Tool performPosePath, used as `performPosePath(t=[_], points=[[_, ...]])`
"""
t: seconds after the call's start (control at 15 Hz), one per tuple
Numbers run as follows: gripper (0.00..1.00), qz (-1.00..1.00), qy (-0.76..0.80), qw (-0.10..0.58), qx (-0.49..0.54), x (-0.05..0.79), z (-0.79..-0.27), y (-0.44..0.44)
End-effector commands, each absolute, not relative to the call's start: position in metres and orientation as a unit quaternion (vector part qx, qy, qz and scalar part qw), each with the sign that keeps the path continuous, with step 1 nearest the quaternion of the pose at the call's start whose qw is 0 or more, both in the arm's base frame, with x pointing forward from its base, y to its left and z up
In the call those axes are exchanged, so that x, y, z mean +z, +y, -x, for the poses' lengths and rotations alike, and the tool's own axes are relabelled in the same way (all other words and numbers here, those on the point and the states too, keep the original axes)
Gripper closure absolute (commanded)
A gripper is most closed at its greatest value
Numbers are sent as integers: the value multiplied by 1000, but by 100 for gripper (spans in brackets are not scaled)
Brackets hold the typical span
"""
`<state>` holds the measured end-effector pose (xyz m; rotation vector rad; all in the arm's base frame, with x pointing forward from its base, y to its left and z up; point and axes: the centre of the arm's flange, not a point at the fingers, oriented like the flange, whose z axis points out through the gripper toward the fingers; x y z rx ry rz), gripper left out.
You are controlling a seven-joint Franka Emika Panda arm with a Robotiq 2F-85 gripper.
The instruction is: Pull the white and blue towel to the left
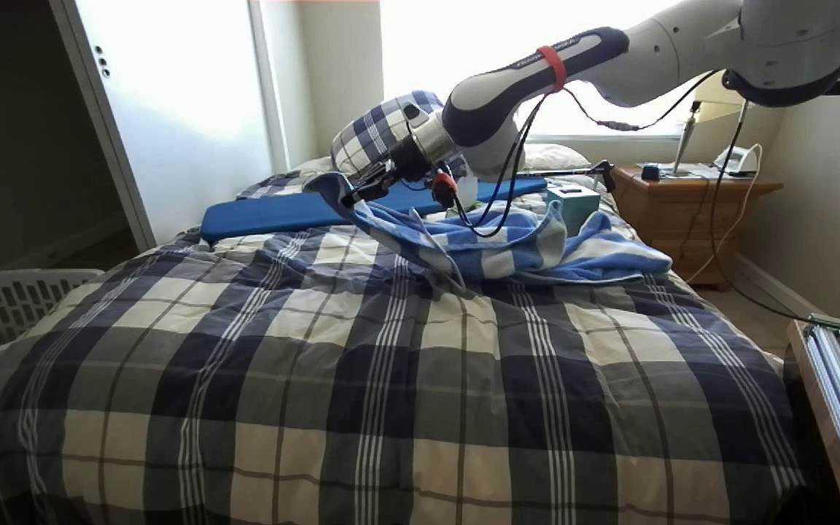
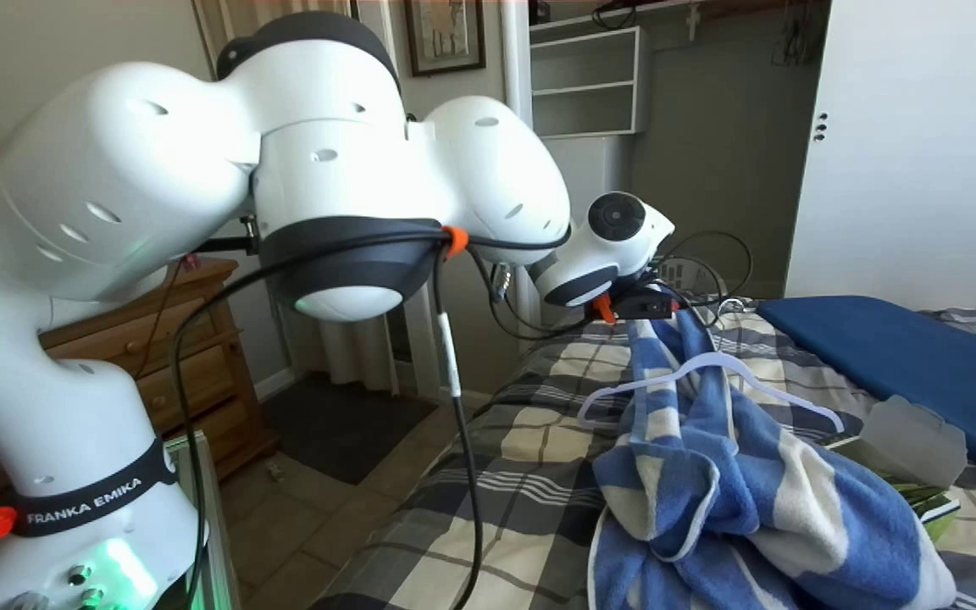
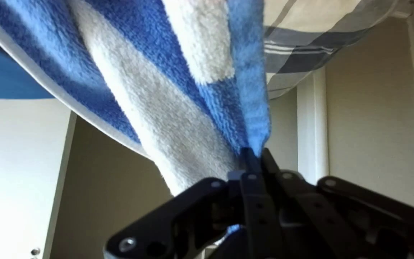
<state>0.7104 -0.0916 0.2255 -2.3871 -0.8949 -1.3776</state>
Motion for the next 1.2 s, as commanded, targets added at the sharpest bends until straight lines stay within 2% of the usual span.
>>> performPosePath(t=[0.0,0.33,0.67,1.13], points=[[99,794,-320,71,-511,277,-700,-70],[99,770,-298,-2,-564,321,-691,-60],[99,744,-187,-86,-636,344,-667,-67],[99,740,-3,-201,-642,344,-641,-86]])
